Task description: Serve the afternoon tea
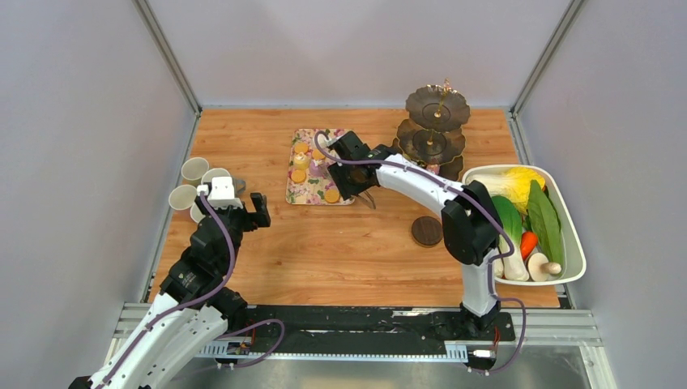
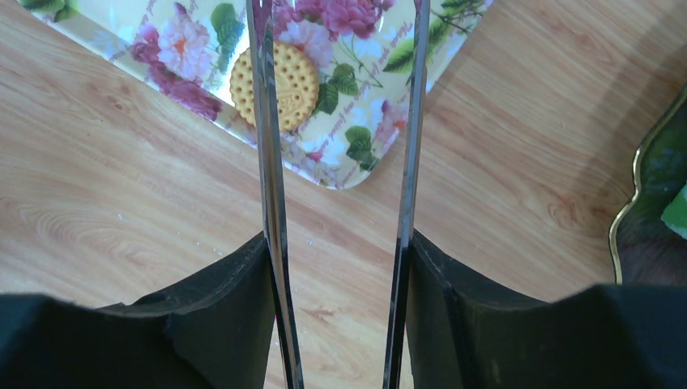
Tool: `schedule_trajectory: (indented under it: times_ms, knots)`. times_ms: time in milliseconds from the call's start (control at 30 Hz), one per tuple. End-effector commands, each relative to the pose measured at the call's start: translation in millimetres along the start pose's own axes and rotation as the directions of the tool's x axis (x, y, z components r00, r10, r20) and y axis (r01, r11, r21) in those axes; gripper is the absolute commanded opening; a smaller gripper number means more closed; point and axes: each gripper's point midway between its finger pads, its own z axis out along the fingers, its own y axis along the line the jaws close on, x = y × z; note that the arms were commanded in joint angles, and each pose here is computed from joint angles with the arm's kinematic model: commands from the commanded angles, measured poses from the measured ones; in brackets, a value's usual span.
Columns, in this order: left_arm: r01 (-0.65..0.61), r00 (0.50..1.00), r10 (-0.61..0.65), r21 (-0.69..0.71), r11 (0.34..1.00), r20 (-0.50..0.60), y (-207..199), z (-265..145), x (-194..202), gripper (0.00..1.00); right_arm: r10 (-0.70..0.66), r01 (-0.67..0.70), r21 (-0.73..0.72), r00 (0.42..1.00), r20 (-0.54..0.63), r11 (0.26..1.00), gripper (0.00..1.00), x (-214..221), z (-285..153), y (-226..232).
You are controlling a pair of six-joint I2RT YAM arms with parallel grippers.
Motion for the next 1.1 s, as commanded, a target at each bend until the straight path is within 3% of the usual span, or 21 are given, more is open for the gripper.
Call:
schedule_trajectory:
  times_ms: [0,633,867,1067]
  knots:
    - [-0.010,1.000,0.010,-0.007,1.000,0.015,1.0,0.8,-4.2,1.00,-0.054,0.054,-0.001,0.995,0.081,0.999,0.56,-29.0,5.0,6.3]
    - [-0.025,1.000,0.025,-0.001,1.000,-0.008,-2.7,5.5,1.6,1.00,-0.169,0.170,-0.019,0.984,0.054,0.985,0.54,-32.7,47.9,12.8]
    - [-0.029,0.999,0.029,0.007,1.000,-0.015,-4.9,6.9,3.7,1.00,-0.148,0.151,-0.042,0.987,0.057,0.988,0.46,-31.2,53.9,17.9]
    - [-0.030,0.999,0.030,0.003,1.000,-0.016,-4.0,6.7,4.1,1.00,-0.104,0.108,-0.049,0.991,0.083,0.993,0.38,-34.2,32.3,18.6]
